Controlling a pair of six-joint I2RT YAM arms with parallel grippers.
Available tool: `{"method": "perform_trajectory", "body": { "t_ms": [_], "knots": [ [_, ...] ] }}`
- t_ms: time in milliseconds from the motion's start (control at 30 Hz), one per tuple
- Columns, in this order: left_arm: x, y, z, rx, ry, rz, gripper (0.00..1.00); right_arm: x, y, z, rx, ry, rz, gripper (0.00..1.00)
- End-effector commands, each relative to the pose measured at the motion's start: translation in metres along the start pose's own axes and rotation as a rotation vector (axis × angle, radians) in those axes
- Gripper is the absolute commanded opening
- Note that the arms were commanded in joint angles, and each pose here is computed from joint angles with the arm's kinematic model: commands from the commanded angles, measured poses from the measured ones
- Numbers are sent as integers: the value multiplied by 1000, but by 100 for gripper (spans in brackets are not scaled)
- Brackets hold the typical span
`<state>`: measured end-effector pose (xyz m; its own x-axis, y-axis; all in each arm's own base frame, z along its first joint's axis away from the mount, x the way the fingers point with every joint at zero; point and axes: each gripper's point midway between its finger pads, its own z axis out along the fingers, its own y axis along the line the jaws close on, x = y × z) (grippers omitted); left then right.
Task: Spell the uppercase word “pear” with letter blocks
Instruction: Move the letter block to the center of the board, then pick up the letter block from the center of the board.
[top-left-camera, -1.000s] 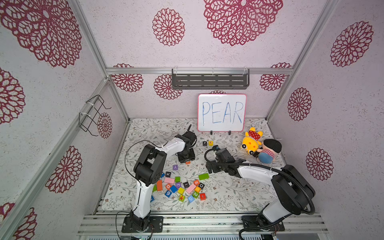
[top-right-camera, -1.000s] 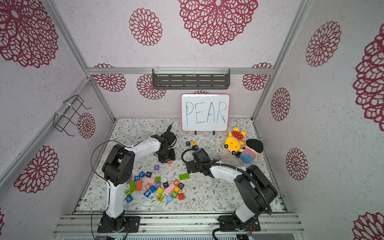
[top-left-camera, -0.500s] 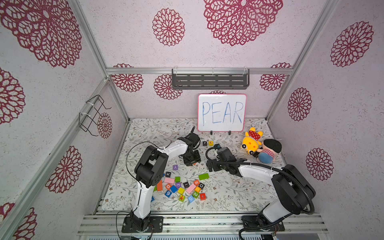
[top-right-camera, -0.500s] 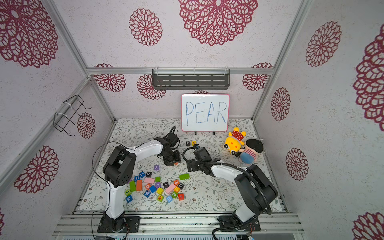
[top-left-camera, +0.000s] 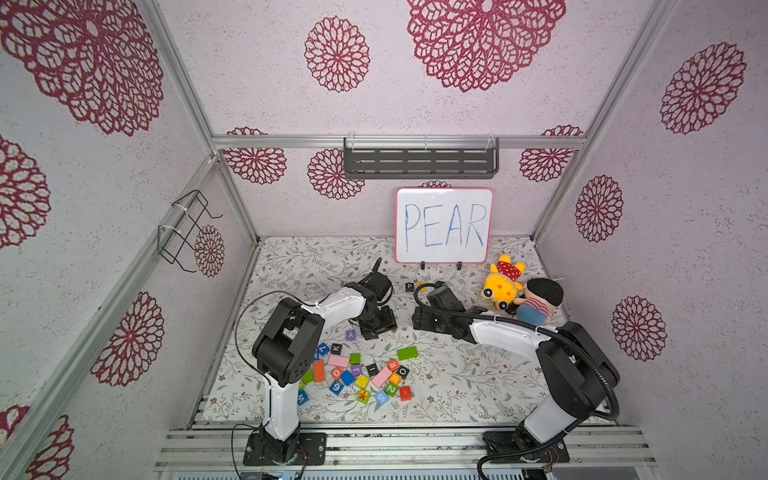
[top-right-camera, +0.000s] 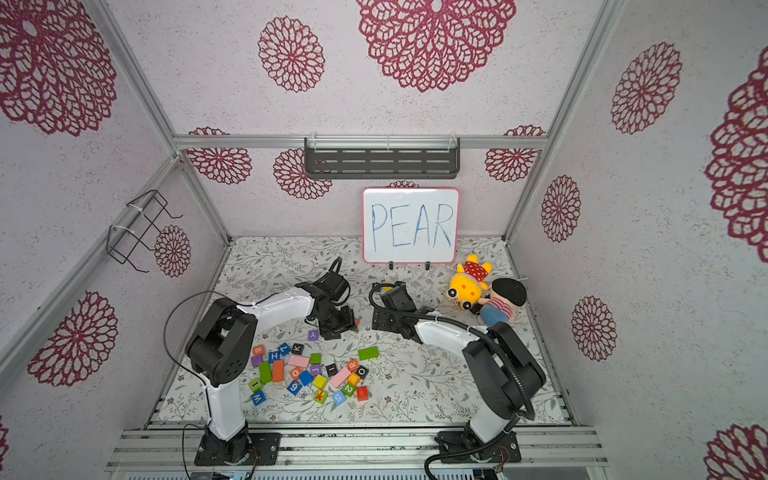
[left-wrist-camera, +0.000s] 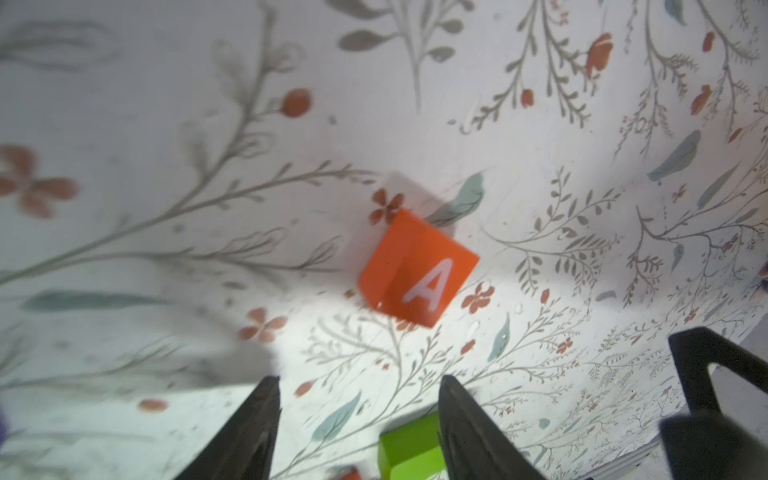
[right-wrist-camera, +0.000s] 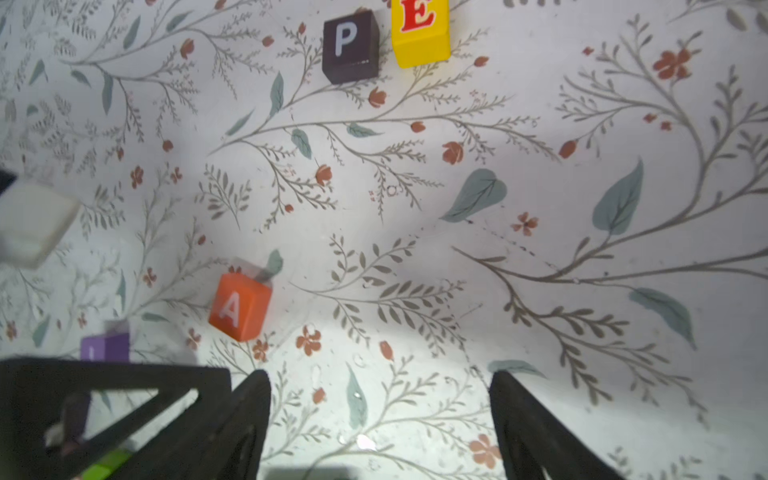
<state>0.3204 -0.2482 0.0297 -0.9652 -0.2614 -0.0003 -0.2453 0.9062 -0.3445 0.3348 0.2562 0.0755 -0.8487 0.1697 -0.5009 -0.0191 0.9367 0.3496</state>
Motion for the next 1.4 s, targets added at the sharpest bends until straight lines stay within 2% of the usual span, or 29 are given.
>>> {"method": "perform_trajectory", "body": {
  "t_ms": [0,200,533,1033,1300,1367],
  "knots": [
    [-17,5,-22,25,-94,-29,66,0,19,-5,82,-17,117,83],
    [-17,29,-32,17,-123,-53,77,5,50,11,127,-4,73,79],
    [-16,51,-45,20,-155,-74,100,8,64,37,186,45,14,76],
    [-16,64,-56,23,-185,-92,98,14,74,58,220,89,-46,71],
    [-15,65,-54,32,-182,-97,98,20,67,61,249,106,-62,62],
    [-15,66,-53,31,-183,-98,98,21,67,60,248,108,-65,56]
  ]
}}
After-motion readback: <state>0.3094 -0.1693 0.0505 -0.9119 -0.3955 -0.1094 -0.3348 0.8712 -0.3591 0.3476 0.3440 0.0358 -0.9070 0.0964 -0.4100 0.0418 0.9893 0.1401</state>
